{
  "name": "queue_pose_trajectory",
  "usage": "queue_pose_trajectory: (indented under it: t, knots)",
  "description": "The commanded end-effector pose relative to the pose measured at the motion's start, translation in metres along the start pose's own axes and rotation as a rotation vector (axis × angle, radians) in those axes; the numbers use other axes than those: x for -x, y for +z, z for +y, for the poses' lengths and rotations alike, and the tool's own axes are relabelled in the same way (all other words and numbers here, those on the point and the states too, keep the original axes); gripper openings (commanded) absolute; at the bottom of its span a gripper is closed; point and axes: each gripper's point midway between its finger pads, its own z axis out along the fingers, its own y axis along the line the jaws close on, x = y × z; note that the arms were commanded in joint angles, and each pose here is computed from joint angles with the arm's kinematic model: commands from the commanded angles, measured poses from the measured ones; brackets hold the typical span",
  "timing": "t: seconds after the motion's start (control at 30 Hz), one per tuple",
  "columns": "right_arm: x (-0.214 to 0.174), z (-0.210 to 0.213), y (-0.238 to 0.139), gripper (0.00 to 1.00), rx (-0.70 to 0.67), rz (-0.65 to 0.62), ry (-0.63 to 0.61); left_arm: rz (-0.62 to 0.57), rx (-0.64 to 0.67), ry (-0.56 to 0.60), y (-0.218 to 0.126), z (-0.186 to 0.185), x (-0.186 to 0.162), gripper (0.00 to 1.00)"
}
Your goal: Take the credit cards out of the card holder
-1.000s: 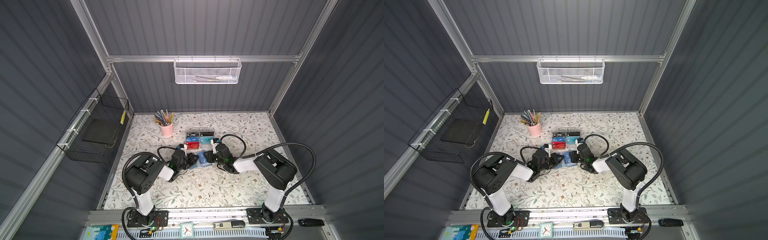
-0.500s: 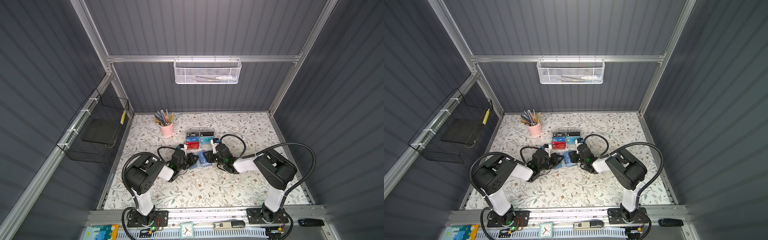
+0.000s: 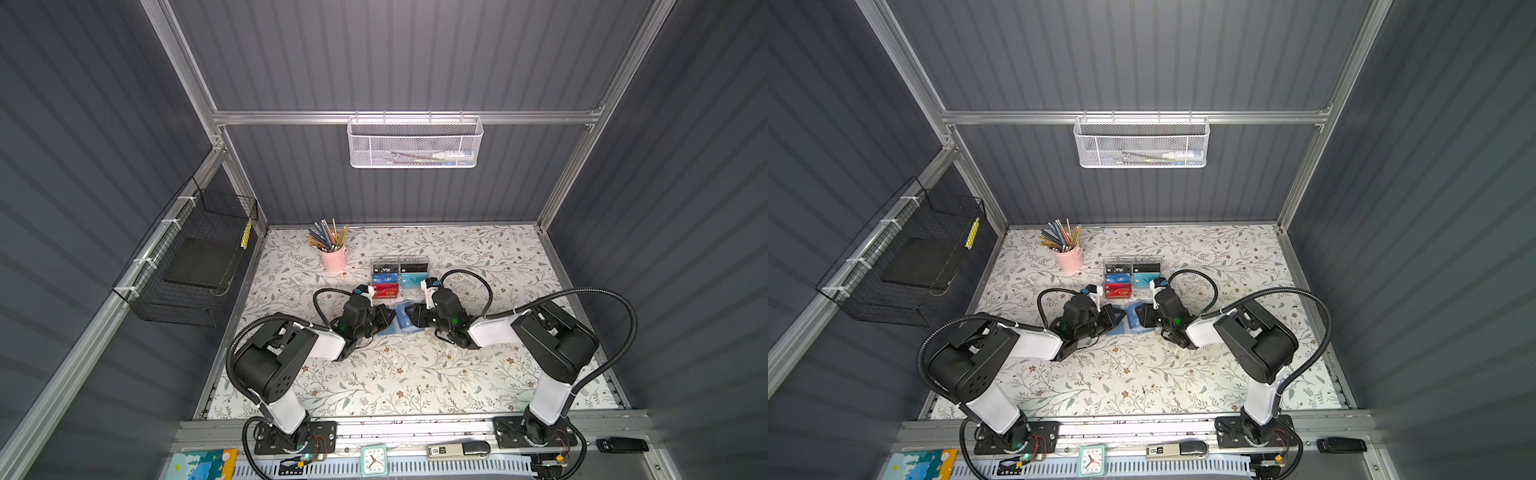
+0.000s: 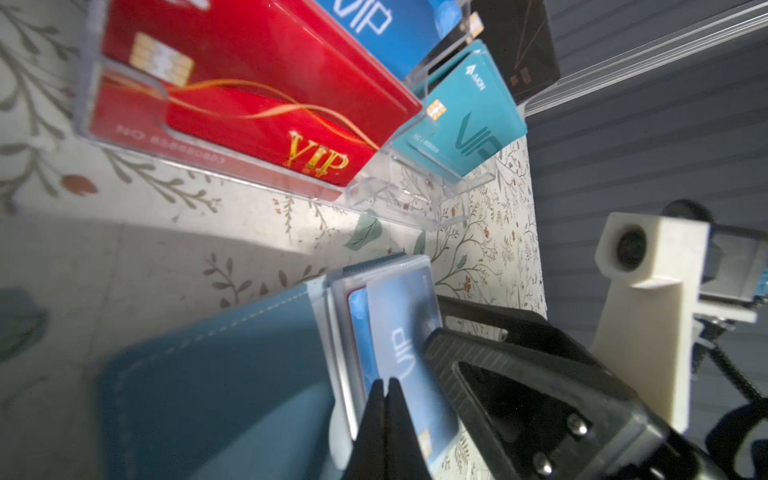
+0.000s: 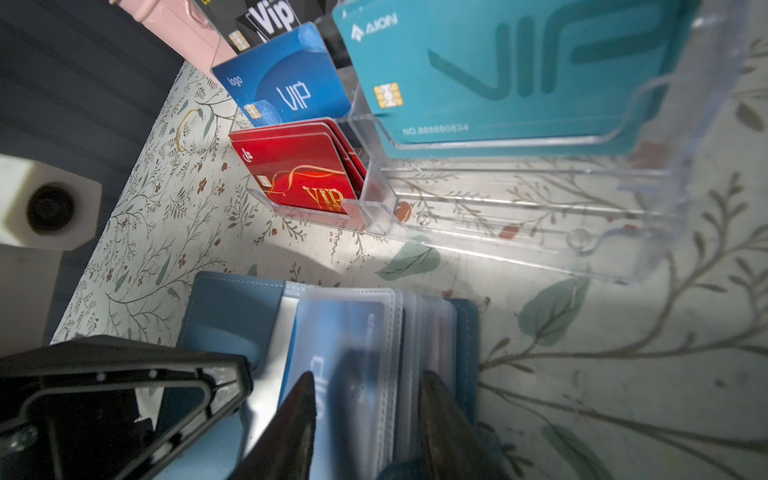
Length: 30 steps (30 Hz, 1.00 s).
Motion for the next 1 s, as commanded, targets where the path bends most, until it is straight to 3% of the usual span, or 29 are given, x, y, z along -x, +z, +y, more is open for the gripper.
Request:
queue_pose_trajectory:
  t: [0.0,0.47,0.87,0.97]
  knots:
    - [-0.109,-0.054,-0.015,0.44,-0.18,0.365,0.041,-0.005,0.018,0.037,-0.001,-0.005,0.006,0.0]
    - [-0.11,-0.054,-0.032,0.44,-0.167,0.341,0.048,0.015,0.028,0.033,0.003,-0.001,0.003,0.0]
    - [-0.105,-0.054,-0.033,0.33,-0.146,0.329,0.077,0.017,0.02,0.03,0.006,-0.002,0.003,0.0]
    - [-0.105,-0.052,-0.032,0.3,-0.132,0.331,0.082,0.015,0.01,0.026,0.007,-0.004,0.003,0.05]
